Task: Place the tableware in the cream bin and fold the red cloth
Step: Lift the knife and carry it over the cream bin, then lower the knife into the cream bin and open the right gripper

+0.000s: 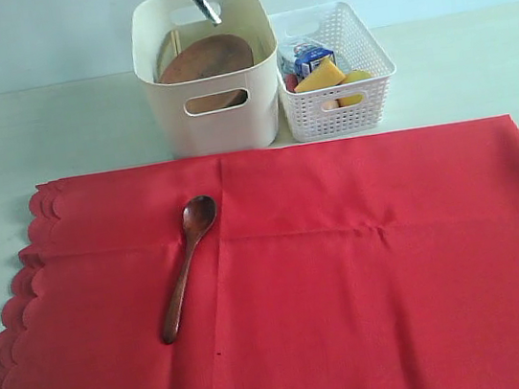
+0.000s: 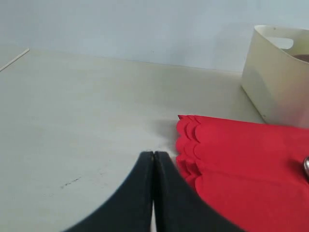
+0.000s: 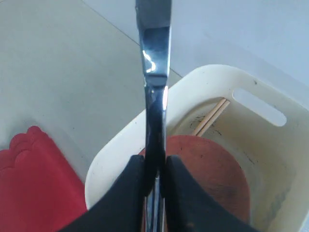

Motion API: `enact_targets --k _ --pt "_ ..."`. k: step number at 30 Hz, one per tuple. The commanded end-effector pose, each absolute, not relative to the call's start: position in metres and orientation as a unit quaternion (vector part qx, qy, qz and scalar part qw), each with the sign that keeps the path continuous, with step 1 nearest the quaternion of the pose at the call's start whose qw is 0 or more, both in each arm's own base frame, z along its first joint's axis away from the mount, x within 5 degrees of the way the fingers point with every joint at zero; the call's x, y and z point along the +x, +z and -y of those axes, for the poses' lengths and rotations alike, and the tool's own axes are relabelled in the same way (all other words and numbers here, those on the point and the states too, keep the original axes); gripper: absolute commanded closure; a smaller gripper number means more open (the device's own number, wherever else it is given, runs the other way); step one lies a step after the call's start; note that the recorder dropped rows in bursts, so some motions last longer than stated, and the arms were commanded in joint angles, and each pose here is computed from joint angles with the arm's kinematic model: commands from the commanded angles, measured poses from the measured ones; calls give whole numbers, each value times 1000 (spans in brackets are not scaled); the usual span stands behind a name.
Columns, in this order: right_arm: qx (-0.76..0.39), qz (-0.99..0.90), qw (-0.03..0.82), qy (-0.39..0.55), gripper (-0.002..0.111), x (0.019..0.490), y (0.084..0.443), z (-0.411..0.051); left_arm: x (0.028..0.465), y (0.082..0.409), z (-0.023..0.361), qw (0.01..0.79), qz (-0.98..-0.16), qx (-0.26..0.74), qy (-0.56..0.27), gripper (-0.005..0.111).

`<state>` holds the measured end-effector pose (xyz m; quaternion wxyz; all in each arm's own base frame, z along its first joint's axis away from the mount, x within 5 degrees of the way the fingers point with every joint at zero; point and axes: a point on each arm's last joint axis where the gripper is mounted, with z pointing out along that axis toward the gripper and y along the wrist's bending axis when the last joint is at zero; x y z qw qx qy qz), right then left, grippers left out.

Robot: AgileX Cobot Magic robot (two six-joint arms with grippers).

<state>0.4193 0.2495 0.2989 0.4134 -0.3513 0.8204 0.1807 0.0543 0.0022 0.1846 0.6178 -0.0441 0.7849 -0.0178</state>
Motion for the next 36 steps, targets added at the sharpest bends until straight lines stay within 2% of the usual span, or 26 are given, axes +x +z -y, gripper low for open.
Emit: enact_targets --k 1,8,31,33,36 --pt "-311 -824 434 192 108 433 285 -255 54 184 -2 621 -783 -43 -21 106" --pt "-269 -835 439 196 108 446 263 -258 54 184 -2 621 -783 -43 -21 106" --pt "-202 -891 349 207 108 460 182 -261 54 184 -2 621 -783 -42 -20 106" --pt "-182 -898 340 213 107 460 177 -261 54 184 -2 621 -783 -42 -20 106" --pt "-157 -905 328 220 98 461 168 -261 54 184 -2 621 -783 -43 -21 106"
